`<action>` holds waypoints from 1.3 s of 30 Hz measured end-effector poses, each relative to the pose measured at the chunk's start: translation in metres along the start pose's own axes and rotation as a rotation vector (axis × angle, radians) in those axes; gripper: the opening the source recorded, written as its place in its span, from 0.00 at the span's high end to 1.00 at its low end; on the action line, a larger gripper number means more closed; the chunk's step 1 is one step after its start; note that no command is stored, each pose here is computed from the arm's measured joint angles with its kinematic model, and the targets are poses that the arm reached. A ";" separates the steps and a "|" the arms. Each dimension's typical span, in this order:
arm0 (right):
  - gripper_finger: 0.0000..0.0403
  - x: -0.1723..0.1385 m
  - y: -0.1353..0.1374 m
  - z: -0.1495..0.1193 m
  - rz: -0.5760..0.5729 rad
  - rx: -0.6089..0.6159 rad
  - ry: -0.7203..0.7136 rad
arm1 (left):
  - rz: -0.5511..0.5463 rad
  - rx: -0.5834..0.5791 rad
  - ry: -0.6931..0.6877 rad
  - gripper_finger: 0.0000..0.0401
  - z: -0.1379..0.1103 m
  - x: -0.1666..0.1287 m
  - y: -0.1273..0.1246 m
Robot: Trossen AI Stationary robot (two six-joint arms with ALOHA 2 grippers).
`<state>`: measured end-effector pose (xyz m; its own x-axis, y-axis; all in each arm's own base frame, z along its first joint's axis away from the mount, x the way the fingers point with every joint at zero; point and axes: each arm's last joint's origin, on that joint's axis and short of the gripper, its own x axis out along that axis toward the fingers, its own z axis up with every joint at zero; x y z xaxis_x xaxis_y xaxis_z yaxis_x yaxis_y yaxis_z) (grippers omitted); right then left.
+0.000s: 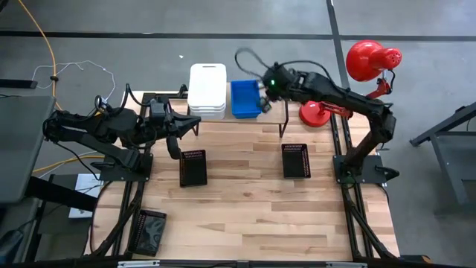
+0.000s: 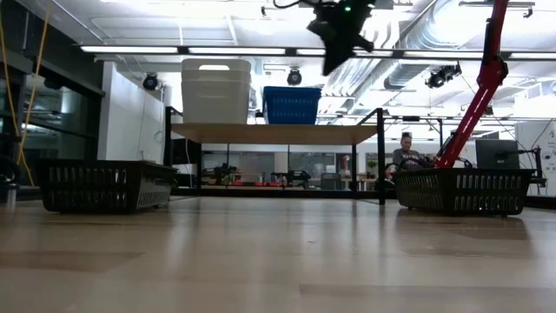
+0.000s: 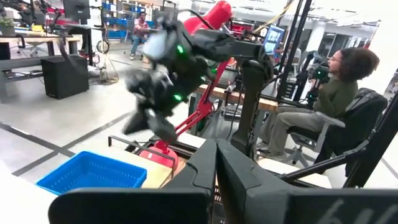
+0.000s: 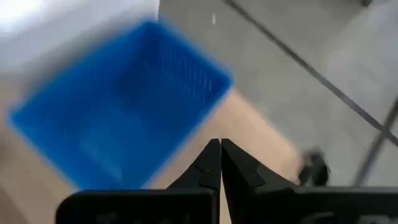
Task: Stack baskets on shelf by color
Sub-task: Stack the blue bin on top of the blue bins on the shelf
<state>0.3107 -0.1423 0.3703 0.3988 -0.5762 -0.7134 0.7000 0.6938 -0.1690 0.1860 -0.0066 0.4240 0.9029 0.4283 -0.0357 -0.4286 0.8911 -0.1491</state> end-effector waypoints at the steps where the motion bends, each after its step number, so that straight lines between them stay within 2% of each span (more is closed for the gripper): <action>1: 1.00 -0.001 0.000 -0.009 -0.009 -0.015 0.047 | 0.000 0.000 0.000 1.00 0.000 0.000 0.000; 4: 1.00 0.002 0.002 -0.037 0.004 -0.015 0.125 | 0.000 -0.001 -0.001 1.00 0.000 0.000 0.000; 8: 1.00 0.002 0.007 -0.068 0.069 0.092 0.076 | 0.000 0.000 -0.002 1.00 0.000 0.000 0.000; 12: 1.00 0.002 0.016 -0.080 0.143 0.229 -0.049 | 0.000 0.031 -0.002 1.00 0.000 0.000 0.000; 15: 1.00 0.010 0.023 -0.087 0.137 0.275 -0.054 | 0.000 0.049 -0.002 1.00 0.000 0.000 0.000; 26: 1.00 0.041 0.045 -0.088 0.129 0.337 -0.042 | 0.000 0.071 -0.002 1.00 0.000 0.000 0.000; 34: 1.00 0.035 0.060 -0.080 0.208 0.362 -0.141 | 0.000 0.121 -0.005 1.00 0.001 0.000 0.000; 39: 1.00 0.033 0.061 -0.081 0.210 0.363 -0.142 | 0.000 0.124 -0.004 1.00 0.000 0.000 0.000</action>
<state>0.3188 -0.0841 0.2817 0.6144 -0.5097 -0.6023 0.7476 0.6202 0.2378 0.1859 -0.0066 0.4245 0.9031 0.4284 -0.0315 -0.4291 0.9029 -0.0254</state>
